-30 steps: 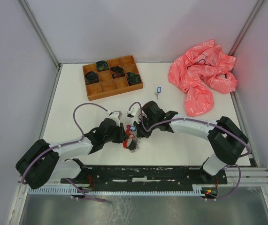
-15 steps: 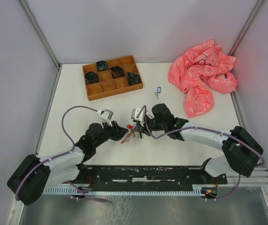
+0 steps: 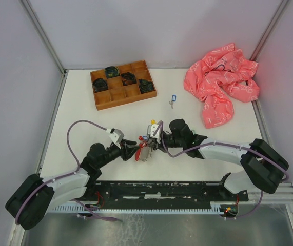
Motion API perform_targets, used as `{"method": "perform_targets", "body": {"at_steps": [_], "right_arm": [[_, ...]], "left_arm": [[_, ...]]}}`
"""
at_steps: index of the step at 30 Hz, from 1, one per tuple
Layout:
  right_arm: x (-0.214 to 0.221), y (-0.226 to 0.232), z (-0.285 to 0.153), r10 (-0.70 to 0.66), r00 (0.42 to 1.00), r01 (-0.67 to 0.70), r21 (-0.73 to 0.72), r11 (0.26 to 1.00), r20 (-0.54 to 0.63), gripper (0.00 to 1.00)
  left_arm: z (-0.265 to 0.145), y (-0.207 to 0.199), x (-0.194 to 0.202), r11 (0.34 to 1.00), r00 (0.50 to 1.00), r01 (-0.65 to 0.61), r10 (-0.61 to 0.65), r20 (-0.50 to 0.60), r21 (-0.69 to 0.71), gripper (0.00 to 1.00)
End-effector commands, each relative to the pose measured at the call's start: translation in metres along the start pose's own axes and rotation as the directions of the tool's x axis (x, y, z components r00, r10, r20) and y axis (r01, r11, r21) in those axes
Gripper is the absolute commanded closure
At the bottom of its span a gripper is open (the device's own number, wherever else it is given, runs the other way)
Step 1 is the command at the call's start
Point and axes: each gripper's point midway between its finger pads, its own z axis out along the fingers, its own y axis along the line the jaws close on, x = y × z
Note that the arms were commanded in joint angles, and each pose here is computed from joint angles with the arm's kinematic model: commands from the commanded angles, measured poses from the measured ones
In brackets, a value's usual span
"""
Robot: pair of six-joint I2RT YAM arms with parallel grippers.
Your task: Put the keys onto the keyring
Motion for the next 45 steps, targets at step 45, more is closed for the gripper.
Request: {"method": "perform_targets", "body": {"at_steps": [45], "right_arm": [[0.004,-0.006,-0.022,-0.015,0.998,0.019,0.076,0.997,-0.055,0.89]], "left_arm": [[0.056,-0.029,0.024,0.875,0.891,-0.339,0.416,-0.179,0.347,0.97]]}}
